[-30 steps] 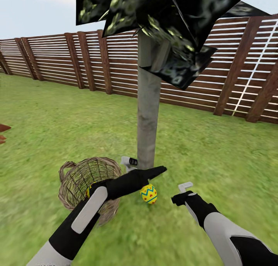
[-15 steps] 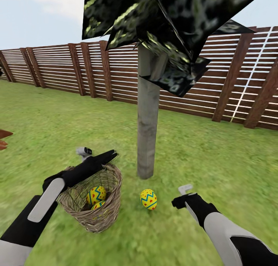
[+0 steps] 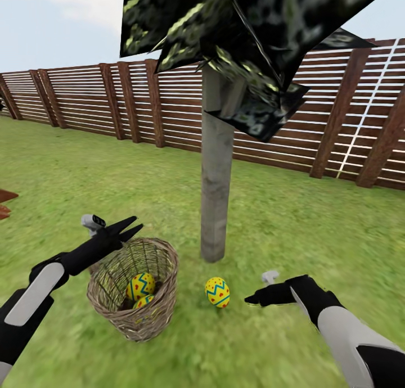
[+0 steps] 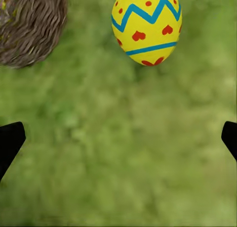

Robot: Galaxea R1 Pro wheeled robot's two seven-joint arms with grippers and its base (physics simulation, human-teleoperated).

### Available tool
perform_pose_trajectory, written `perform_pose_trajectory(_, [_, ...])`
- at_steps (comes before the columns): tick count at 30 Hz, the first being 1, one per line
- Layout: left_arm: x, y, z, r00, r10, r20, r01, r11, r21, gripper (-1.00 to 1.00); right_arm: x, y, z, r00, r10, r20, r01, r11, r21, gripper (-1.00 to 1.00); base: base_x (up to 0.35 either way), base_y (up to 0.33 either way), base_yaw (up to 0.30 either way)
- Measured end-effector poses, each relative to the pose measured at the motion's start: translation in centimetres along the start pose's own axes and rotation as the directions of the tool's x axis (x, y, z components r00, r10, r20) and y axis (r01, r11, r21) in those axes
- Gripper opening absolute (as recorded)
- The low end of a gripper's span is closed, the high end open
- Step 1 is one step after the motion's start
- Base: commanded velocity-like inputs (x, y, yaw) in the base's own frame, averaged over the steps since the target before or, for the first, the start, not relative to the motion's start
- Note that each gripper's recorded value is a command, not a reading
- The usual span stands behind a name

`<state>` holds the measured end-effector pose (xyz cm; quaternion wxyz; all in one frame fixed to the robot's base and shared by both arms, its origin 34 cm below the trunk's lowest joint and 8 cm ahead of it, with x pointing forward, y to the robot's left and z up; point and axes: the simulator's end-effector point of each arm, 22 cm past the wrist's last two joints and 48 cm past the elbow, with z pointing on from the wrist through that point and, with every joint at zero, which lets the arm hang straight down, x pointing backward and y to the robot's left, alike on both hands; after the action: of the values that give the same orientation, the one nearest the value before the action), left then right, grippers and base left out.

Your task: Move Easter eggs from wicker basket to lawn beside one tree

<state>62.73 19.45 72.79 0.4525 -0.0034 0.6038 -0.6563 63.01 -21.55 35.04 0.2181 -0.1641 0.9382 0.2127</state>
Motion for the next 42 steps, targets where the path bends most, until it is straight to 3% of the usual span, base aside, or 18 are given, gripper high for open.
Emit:
perform_pose_trajectory(3, [-0.6, 0.5, -0.5, 1.0, -0.003, 0.017, 0.003, 1.0, -0.013, 1.0, -2.1, 0.8, -1.9, 0.997, 0.031, 0.071, -0.024, 0.995, -0.102, 1.0, 0.222, 0.214, 0.0])
perform_pose_trajectory(5, [-0.7, 1.0, -0.7, 1.0, -0.009, 0.022, 0.01, 1.0, -0.022, 1.0, -3.0, 1.1, -2.6, 0.994, 0.038, 0.101, -0.025, 0.991, -0.13, 1.0, 0.218, 0.235, 0.0])
perform_pose_trajectory(12, [-0.8, 2.1, -1.2, 0.999, -0.023, 0.033, 0.025, 0.999, -0.044, 1.0, -3.5, 2.7, -3.5, 0.991, 0.047, 0.121, -0.019, 0.973, -0.228, 1.0, 0.142, 0.159, 0.0])
perform_pose_trajectory(42, [-4.8, -2.0, 1.4, 0.999, -0.03, 0.032, 0.031, 0.999, -0.038, 1.0, -7.3, 3.3, -8.8, 0.991, 0.053, 0.126, -0.023, 0.972, -0.233, 1.0, 0.002, 0.002, -0.017])
